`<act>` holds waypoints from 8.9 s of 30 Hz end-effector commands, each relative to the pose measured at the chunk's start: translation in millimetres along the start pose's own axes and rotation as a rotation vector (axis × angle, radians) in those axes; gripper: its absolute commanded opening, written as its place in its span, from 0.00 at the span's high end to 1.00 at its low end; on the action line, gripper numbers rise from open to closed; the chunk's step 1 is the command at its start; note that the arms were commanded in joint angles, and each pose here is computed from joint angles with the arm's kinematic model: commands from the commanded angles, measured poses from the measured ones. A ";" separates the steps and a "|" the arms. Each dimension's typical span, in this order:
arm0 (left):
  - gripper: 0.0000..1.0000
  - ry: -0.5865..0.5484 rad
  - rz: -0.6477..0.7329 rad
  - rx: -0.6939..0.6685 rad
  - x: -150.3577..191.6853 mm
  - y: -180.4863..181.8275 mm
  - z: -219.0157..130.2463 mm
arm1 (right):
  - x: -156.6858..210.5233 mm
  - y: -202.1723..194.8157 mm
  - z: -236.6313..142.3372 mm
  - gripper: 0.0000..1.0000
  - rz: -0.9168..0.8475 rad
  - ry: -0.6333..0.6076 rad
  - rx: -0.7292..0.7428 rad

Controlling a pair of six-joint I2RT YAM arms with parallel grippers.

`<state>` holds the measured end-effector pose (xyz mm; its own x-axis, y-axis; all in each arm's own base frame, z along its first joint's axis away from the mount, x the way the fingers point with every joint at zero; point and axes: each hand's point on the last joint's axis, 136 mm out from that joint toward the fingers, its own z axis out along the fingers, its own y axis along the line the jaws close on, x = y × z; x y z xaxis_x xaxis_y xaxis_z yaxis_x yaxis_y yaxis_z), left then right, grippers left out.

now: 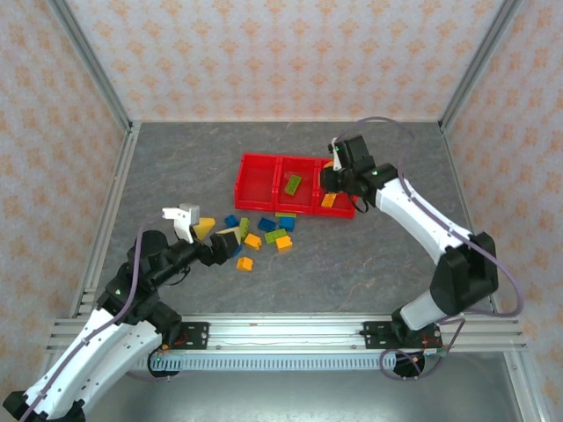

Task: Sort the legos into containers by color
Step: Place the lego in the container, then pick up the lego from the center of the table, then place the lego in the container, then pick up the lego from the middle-left of the table, then place the lego in the container.

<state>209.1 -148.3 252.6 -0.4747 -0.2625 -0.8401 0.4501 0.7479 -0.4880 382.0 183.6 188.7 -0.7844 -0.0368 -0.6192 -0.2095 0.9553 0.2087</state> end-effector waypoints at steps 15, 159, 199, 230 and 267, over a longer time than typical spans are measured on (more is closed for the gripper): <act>0.01 0.018 0.008 0.050 8.2 -5.0 5.7 | -15.7 -39.3 88.1 0.87 0.060 0.148 0.114; 0.01 0.396 -0.285 -0.653 116.2 72.5 51.0 | 60.9 -33.9 -46.0 0.00 0.081 -0.082 0.144; 0.29 0.217 -0.569 -1.023 220.6 105.5 88.4 | 84.5 -28.1 -56.8 0.00 0.099 -0.099 0.048; 0.63 0.256 -0.323 -0.792 140.4 77.7 84.7 | 68.3 -50.5 -73.0 0.00 0.141 -0.204 0.171; 0.33 0.363 0.078 -0.426 27.6 -17.5 372.3 | 82.6 -112.1 -190.5 0.00 0.452 -0.694 0.248</act>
<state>457.1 -395.8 129.2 -0.7327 0.0001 -0.6806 0.1747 0.9665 -0.1879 229.3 19.6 260.2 -0.2261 0.4645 -0.8563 0.2225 0.8804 0.4188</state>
